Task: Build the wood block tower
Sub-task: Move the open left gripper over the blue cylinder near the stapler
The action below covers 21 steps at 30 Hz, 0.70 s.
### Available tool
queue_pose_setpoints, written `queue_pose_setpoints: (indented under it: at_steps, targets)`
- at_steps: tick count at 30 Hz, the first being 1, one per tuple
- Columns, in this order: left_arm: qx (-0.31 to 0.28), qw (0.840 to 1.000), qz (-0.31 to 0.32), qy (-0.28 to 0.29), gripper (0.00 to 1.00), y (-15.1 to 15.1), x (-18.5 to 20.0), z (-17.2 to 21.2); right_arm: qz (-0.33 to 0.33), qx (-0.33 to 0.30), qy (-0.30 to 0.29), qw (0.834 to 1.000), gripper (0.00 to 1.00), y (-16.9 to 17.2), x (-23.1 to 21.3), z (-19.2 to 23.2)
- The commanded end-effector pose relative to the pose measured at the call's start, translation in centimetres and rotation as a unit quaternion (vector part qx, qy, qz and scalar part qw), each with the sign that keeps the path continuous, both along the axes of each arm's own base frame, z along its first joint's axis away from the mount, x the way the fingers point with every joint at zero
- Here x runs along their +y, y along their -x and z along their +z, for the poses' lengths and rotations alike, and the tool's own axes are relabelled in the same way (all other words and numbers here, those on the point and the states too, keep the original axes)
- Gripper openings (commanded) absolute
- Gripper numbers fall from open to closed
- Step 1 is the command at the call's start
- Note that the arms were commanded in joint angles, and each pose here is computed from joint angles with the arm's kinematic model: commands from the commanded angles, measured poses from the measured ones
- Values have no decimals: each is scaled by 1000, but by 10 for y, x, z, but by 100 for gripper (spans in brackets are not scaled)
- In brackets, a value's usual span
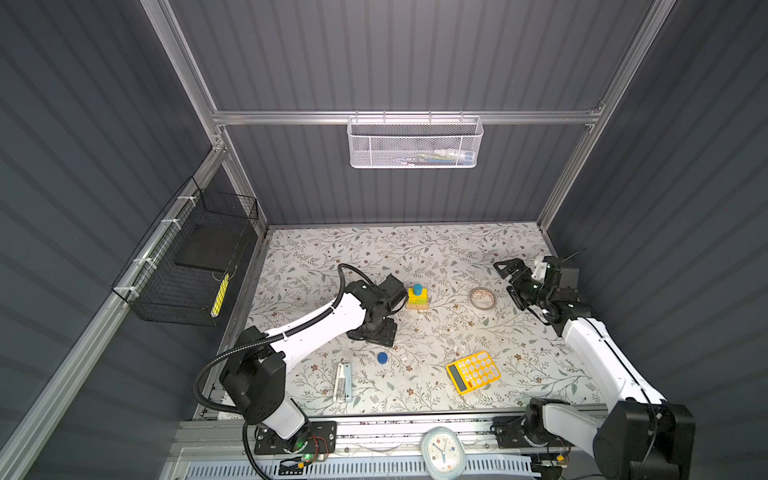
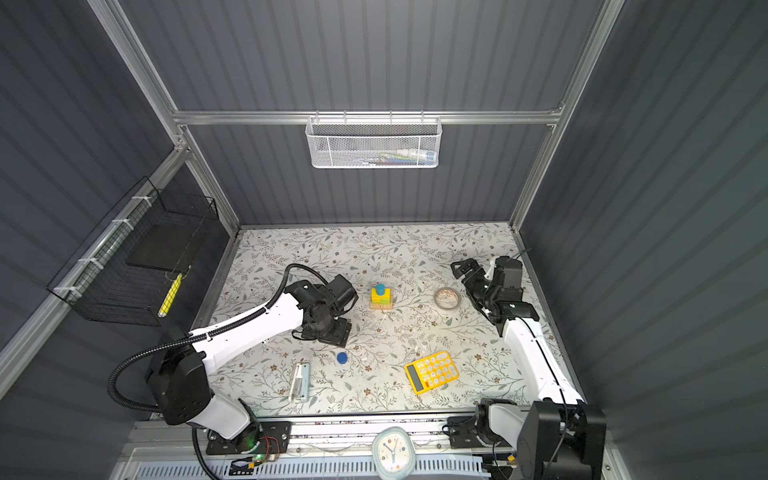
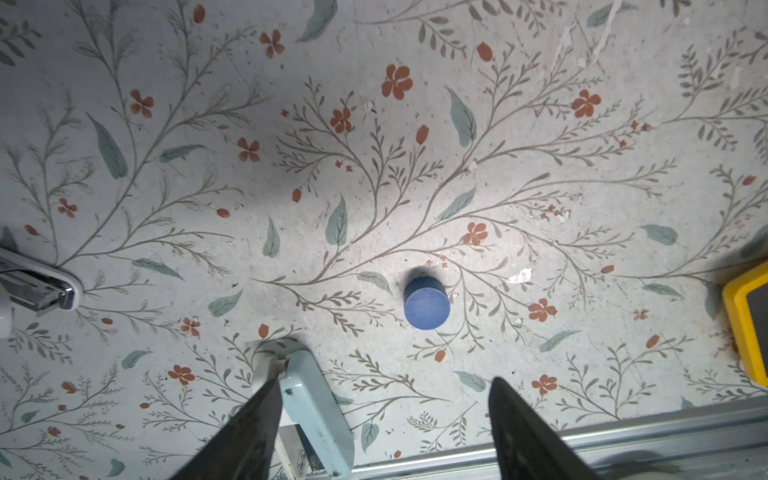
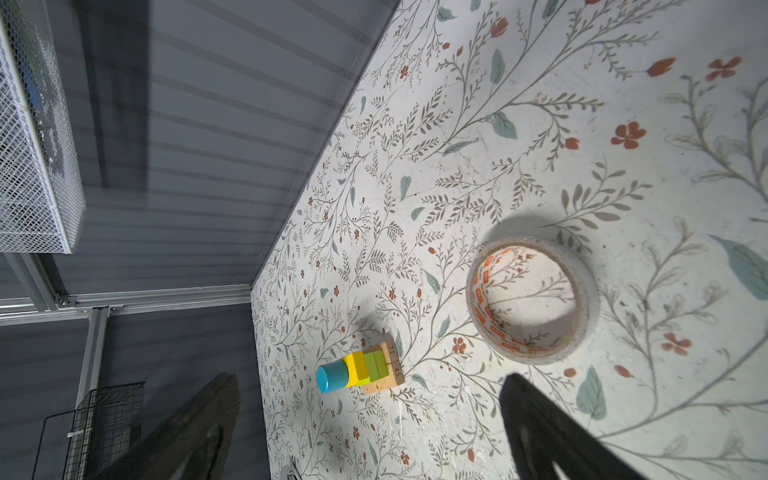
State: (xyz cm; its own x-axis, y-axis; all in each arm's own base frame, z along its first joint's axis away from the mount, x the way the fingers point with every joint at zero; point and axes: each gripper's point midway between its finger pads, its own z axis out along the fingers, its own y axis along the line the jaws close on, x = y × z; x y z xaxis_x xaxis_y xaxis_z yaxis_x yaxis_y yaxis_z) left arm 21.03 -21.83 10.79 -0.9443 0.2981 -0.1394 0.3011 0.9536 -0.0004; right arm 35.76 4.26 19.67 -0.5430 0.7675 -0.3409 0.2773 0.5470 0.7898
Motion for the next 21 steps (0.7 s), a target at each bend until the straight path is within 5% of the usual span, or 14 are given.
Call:
queue_pose_setpoints:
  at_steps: [1,13,21]
  targets:
    - [17,1000,5,10,78,9,-11,-15,0,-8,5,1000,99,4,-2,6]
    - [43,998,29,26,74,26,-16,-55,-2,-16,6,1000,99,7,-2,11]
    - [45,998,32,31,60,24,-21,-66,-2,-17,6,1000,99,8,-2,11]
